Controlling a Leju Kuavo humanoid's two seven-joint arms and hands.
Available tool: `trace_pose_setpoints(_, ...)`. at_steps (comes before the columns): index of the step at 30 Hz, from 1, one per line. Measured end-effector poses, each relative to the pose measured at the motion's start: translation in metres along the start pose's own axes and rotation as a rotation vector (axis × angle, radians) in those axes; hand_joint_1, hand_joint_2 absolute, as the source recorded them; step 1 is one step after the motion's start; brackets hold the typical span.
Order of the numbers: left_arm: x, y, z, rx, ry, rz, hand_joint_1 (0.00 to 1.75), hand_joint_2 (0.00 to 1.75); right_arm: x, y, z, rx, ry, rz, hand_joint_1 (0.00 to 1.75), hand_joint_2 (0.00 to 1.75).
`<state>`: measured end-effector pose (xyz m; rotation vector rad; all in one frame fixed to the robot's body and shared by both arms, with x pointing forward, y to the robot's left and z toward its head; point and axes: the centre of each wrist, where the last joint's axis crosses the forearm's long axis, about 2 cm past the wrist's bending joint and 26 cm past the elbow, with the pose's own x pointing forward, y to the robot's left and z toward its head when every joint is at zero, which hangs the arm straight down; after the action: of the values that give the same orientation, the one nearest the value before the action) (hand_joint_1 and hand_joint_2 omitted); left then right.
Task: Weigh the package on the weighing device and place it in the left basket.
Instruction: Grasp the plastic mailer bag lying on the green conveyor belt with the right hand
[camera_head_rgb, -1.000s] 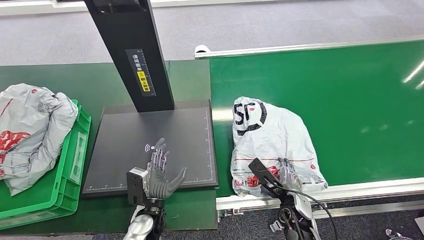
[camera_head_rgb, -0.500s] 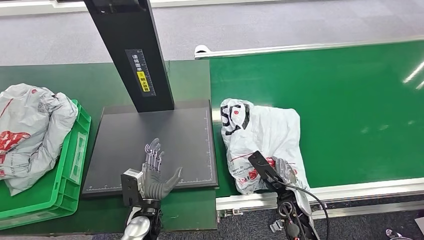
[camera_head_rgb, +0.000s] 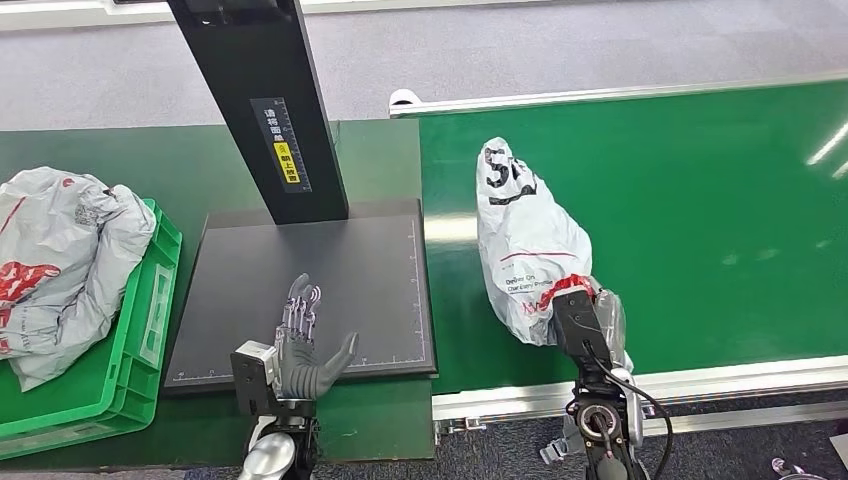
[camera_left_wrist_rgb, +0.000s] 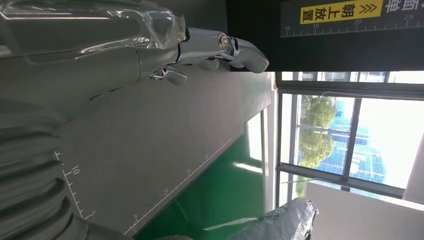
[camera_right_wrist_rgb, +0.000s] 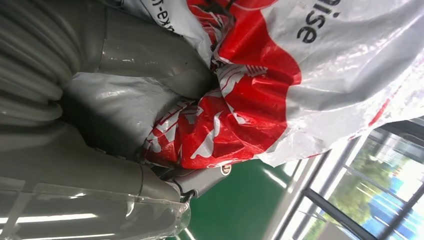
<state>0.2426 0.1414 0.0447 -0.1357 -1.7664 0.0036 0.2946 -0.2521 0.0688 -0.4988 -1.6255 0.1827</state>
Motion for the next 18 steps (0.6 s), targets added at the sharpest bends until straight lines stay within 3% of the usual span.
trace_pose_setpoints(5, 0.006, 0.002, -0.003, 0.022, -0.061, -0.004, 0.0, 1.75, 0.007, -0.013, 0.007, -0.199, -0.147, -0.125, 1.75, 1.75)
trace_pose_setpoints(10, 0.012, 0.005, -0.006, 0.038, -0.1, -0.011, 0.0, 1.75, 0.011, -0.018, 0.01, -0.23, -0.187, -0.15, 1.75, 1.75)
trace_pose_setpoints(14, 0.051, 0.035, -0.021, 0.16, -0.318, -0.088, 0.0, 1.75, 0.044, -0.002, 0.001, -0.018, -0.243, -0.099, 1.75, 1.75)
trace_pose_setpoints(18, 0.079, 0.059, -0.032, 0.245, -0.445, -0.154, 0.0, 1.75, 0.076, 0.024, -0.015, 0.178, -0.24, 0.019, 1.75, 1.75)
